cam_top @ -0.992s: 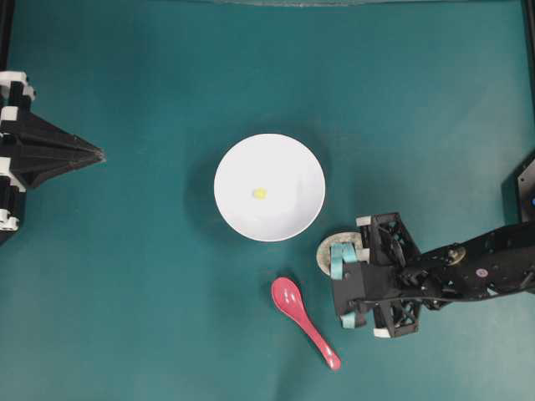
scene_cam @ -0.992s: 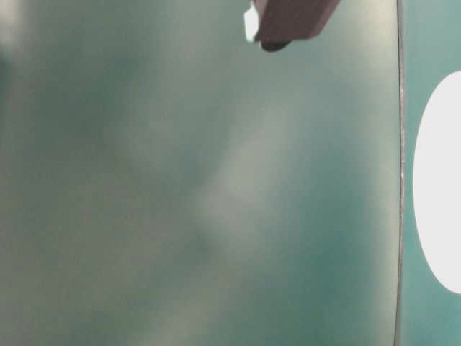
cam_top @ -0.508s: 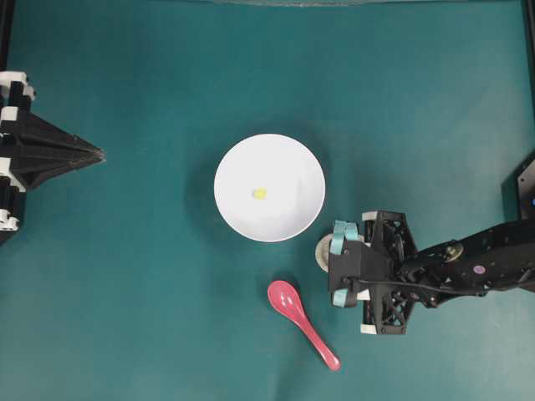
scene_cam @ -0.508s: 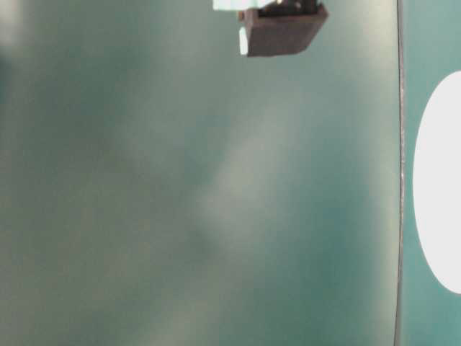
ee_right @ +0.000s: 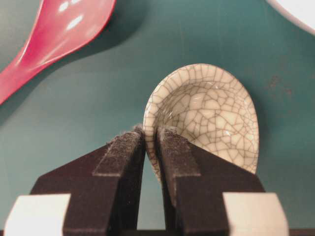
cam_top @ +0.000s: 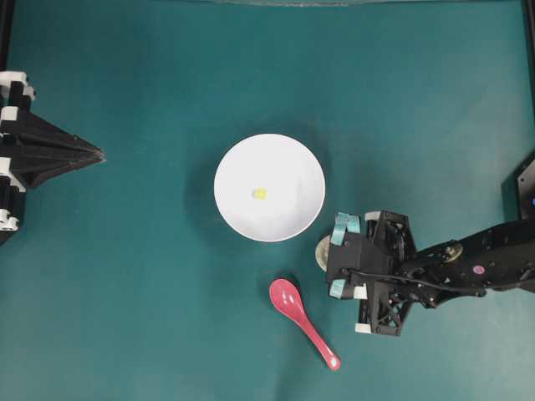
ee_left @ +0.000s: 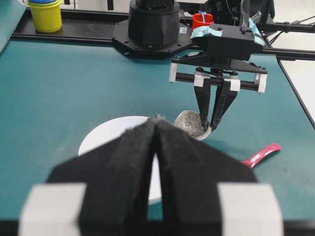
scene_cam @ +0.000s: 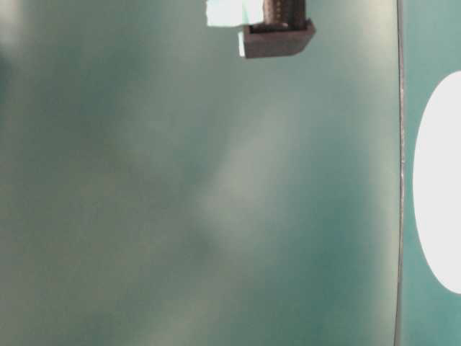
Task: Scoop the yellow hexagonal prism block from the bowl with a spoon using the right arm.
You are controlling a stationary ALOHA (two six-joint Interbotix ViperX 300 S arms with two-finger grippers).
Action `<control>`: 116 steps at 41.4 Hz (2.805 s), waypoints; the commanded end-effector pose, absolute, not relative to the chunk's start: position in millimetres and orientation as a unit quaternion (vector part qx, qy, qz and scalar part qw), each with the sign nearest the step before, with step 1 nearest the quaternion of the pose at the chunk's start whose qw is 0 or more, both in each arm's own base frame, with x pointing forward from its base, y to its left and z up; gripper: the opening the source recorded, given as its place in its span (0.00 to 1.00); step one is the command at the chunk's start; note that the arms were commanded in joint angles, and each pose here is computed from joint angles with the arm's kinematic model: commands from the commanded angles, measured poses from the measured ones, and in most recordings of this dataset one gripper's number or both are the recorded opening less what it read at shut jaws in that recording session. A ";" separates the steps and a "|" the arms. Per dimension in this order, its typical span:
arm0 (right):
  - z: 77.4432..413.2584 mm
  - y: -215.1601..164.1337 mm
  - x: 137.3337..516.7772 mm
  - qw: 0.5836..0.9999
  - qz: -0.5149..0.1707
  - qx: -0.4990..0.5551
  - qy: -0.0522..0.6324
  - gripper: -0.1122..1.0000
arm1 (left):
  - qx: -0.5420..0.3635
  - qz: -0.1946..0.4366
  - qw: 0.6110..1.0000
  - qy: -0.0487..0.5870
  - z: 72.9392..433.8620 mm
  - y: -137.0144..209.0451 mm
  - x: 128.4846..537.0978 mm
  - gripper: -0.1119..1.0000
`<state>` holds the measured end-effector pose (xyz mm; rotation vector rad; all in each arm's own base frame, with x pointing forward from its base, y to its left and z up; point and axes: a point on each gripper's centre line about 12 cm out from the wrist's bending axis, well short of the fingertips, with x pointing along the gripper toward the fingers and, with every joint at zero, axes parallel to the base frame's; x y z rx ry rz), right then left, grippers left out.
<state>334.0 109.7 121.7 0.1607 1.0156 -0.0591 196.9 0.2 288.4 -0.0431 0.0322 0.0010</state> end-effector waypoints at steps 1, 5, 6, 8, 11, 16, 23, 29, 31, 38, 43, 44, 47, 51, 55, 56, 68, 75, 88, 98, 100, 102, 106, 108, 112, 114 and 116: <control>132.3 114.7 340.7 0.878 -0.021 0.086 0.470 0.23 | -0.022 -0.001 1.000 -0.002 301.2 -0.2 199.4 0.11; 134.1 115.4 342.4 0.879 -0.020 0.087 0.468 0.26 | -0.022 -0.001 1.000 -0.002 301.5 -0.2 199.2 0.11; 134.1 115.3 342.4 0.879 -0.020 0.086 0.468 0.29 | -0.023 -0.001 1.000 -0.002 301.5 -0.2 199.2 0.11; 134.6 115.4 342.3 0.880 -0.020 0.087 0.467 0.34 | -0.025 -0.002 1.000 -0.002 301.5 -0.5 199.2 0.11; 134.1 115.3 342.4 0.879 -0.020 0.086 0.468 0.44 | -0.031 -0.003 0.999 -0.002 301.5 -1.1 199.2 0.11; 134.1 113.3 342.9 0.880 -0.021 0.082 0.468 0.56 | -0.035 -0.003 0.999 -0.002 301.5 -1.1 199.2 0.11; 137.3 113.2 347.0 0.884 -0.016 0.085 0.459 0.58 | -0.035 -0.003 0.999 -0.002 301.5 -1.1 199.2 0.11; 146.0 120.7 356.9 0.895 0.005 0.101 0.435 0.58 | -0.035 -0.003 0.999 -0.003 302.1 -1.1 199.2 0.11; 147.1 123.0 360.8 0.897 0.011 0.107 0.428 0.58 | -0.035 -0.003 0.999 -0.002 301.5 -1.1 199.2 0.11; 149.3 130.9 374.1 0.902 0.022 0.107 0.418 0.58 | -0.035 -0.003 0.999 -0.003 301.8 -1.1 198.9 0.11; 147.5 134.7 371.9 0.905 0.036 0.082 0.416 0.58 | -0.035 -0.003 0.999 -0.004 302.3 -1.1 198.1 0.11; 147.2 136.1 371.0 0.905 0.039 0.077 0.417 0.58 | -0.035 -0.004 0.999 -0.004 302.3 -1.4 198.1 0.11; 145.4 139.5 368.1 0.904 0.044 0.073 0.419 0.58 | -0.035 -0.005 0.999 -0.003 302.1 -1.7 198.1 0.11; 142.4 145.7 362.0 0.902 0.051 0.065 0.425 0.58 | -0.035 -0.005 0.999 -0.003 302.1 -2.0 198.1 0.11; 139.1 147.5 356.7 0.899 0.053 0.061 0.431 0.58 | -0.035 -0.005 0.999 -0.004 302.3 -2.0 198.1 0.11; 138.4 148.2 355.1 0.899 0.055 0.058 0.431 0.58 | -0.035 -0.006 0.999 -0.004 302.3 -2.3 198.1 0.11; 132.2 147.2 346.0 0.895 0.059 0.043 0.440 0.42 | -0.035 -0.006 0.999 -0.004 302.3 -2.3 198.1 0.11; 127.7 144.1 342.5 0.893 0.057 0.038 0.445 0.42 | -0.035 -0.006 0.999 -0.004 302.3 -2.3 198.1 0.11; 122.0 127.5 344.8 0.893 0.045 0.028 0.448 0.42 | -0.035 -0.006 0.999 -0.004 302.5 -2.3 198.1 0.11; 117.5 118.6 350.6 0.895 0.045 0.022 0.443 0.42 | -0.035 -0.006 0.999 -0.005 302.7 -2.3 198.1 0.11; 117.2 117.3 352.2 0.896 0.045 0.023 0.442 0.42 | -0.035 -0.006 0.999 -0.005 302.7 -2.3 198.1 0.11; 117.2 116.0 353.4 0.897 0.047 0.023 0.439 0.42 | -0.035 -0.006 0.999 -0.004 302.5 -2.3 198.1 0.11; 116.9 113.4 355.2 0.898 0.046 0.023 0.437 0.42 | -0.035 -0.006 0.999 -0.004 302.5 -2.3 198.1 0.11; 117.9 112.4 356.0 0.899 0.045 0.023 0.436 0.42 | -0.035 -0.006 0.999 -0.005 302.7 -2.3 198.1 0.11; 119.1 114.1 357.0 0.900 0.047 0.030 0.433 0.42 | -0.035 -0.006 0.999 -0.005 302.7 -2.3 198.1 0.11; 119.9 116.8 358.1 0.901 0.052 0.041 0.429 0.42 | -0.035 -0.006 0.999 -0.006 303.3 -2.3 198.1 0.11; 121.3 120.1 358.9 0.903 0.058 0.056 0.423 0.42 | -0.035 -0.006 0.999 -0.005 302.7 -2.3 198.1 0.11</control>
